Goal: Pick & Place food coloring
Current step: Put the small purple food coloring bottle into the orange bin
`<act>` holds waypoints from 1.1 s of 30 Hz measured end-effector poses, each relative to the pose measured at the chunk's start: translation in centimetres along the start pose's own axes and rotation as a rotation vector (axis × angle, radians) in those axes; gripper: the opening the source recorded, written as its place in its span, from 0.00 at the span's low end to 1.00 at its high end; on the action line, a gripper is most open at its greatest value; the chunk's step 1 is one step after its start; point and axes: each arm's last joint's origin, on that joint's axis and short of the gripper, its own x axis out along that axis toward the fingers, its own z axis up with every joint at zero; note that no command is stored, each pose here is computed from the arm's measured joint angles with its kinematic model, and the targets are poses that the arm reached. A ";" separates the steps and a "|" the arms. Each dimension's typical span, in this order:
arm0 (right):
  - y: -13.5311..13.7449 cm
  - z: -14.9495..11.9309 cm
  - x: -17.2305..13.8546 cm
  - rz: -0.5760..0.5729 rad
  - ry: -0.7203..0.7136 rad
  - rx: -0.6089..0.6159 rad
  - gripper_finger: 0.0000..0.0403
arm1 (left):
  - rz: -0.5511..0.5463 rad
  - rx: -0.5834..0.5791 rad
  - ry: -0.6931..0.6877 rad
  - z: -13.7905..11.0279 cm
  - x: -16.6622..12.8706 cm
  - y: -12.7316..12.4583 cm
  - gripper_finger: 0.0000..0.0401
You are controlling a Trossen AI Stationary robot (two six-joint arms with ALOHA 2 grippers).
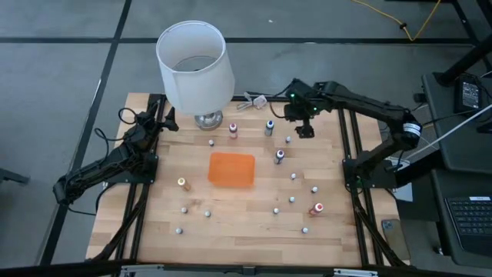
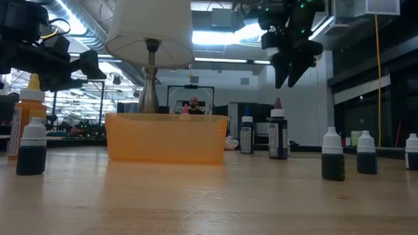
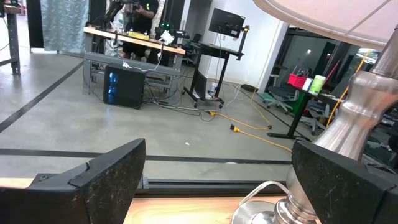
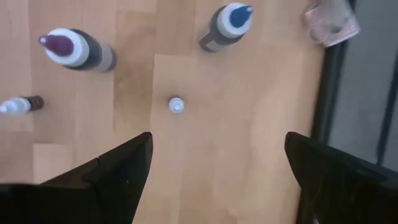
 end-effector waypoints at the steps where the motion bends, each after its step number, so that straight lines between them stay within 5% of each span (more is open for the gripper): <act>1: 0.0 0.1 0.4 0.006 0.007 0.013 0.91 | 0.000 0.000 0.000 0.0 0.0 0.0 0.98; 22: 3.7 -3.0 9.6 0.045 -0.001 0.017 0.91 | 0.000 0.000 0.000 0.0 0.0 0.0 0.98; 33: 3.5 -3.4 12.6 0.058 0.028 -0.004 0.91 | 0.000 0.000 0.000 0.0 0.0 0.0 0.98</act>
